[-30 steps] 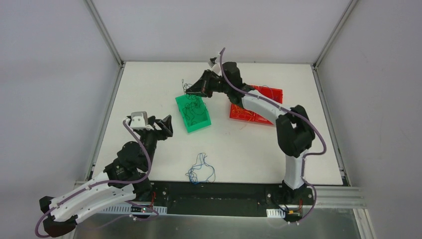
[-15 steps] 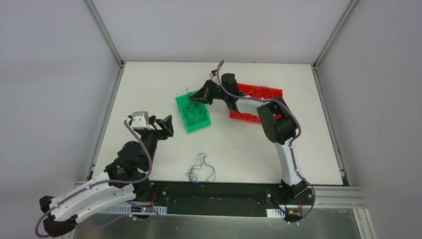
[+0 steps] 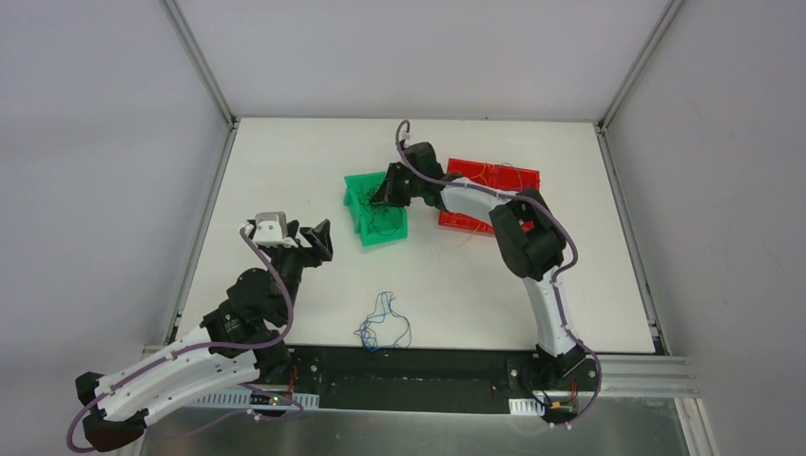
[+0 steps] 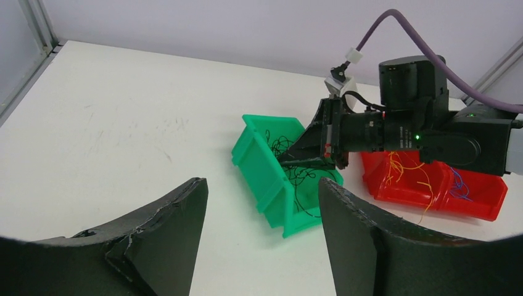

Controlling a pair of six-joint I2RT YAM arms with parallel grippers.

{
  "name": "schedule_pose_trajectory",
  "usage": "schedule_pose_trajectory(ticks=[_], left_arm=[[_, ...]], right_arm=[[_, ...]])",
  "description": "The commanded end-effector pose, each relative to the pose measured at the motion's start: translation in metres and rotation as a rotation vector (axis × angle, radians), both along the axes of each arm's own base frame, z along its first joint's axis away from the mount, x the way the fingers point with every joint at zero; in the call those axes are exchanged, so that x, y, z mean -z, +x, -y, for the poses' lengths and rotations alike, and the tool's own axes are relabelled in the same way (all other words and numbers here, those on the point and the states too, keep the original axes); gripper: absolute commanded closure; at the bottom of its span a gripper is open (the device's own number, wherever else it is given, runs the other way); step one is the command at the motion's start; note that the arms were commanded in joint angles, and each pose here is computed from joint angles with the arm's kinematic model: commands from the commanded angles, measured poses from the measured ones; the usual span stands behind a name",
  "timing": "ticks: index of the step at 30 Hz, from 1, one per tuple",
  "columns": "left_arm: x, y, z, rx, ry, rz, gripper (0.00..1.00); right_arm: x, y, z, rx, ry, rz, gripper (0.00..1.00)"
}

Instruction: Untangle the cables

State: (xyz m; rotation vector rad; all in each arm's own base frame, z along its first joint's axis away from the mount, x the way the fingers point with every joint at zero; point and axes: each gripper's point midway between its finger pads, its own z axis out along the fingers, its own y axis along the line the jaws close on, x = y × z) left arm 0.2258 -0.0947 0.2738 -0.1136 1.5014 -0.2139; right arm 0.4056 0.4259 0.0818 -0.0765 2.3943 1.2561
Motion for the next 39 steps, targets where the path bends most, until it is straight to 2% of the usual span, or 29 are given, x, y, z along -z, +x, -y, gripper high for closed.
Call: schedule_pose_trajectory(ticks=[1, 14, 16, 17, 19, 21, 25, 32, 36, 39], left_arm=[[-0.009, 0.001, 0.002, 0.006, -0.014, 0.022, 0.32], [-0.009, 0.001, 0.004, 0.013, -0.012, 0.022, 0.32], [-0.009, 0.001, 0.004, 0.013, -0.011, 0.022, 0.32], [-0.009, 0.001, 0.004, 0.014, -0.011, 0.022, 0.32], [-0.01, 0.001, 0.004, 0.014, -0.012, 0.022, 0.32], [-0.01, 0.001, 0.004, 0.014, -0.012, 0.022, 0.32], [-0.009, 0.002, 0.005, 0.013, -0.007, 0.02, 0.32], [-0.009, 0.003, 0.007, 0.018, -0.001, 0.015, 0.31], [-0.008, 0.003, 0.008, 0.018, 0.003, 0.013, 0.31], [-0.008, 0.003, 0.008, 0.019, 0.007, 0.012, 0.31]], right_arm=[[0.026, -0.014, 0.011, -0.009, -0.35, 0.095, 1.0], [0.062, -0.028, 0.0, -0.081, -0.791, 0.241, 1.0], [0.057, -0.029, -0.001, -0.085, -0.816, 0.257, 0.96], [0.051, -0.029, -0.001, -0.081, -0.817, 0.266, 0.91], [0.037, -0.029, -0.002, -0.071, -0.802, 0.28, 0.74], [0.021, -0.029, -0.002, -0.058, -0.783, 0.296, 0.65], [-0.011, -0.032, -0.003, -0.043, -0.749, 0.324, 0.61], [-0.054, -0.036, 0.001, -0.007, -0.704, 0.353, 0.6], [-0.075, -0.038, 0.001, 0.007, -0.674, 0.369, 0.48], [-0.088, -0.041, 0.001, 0.009, -0.652, 0.374, 0.44]])
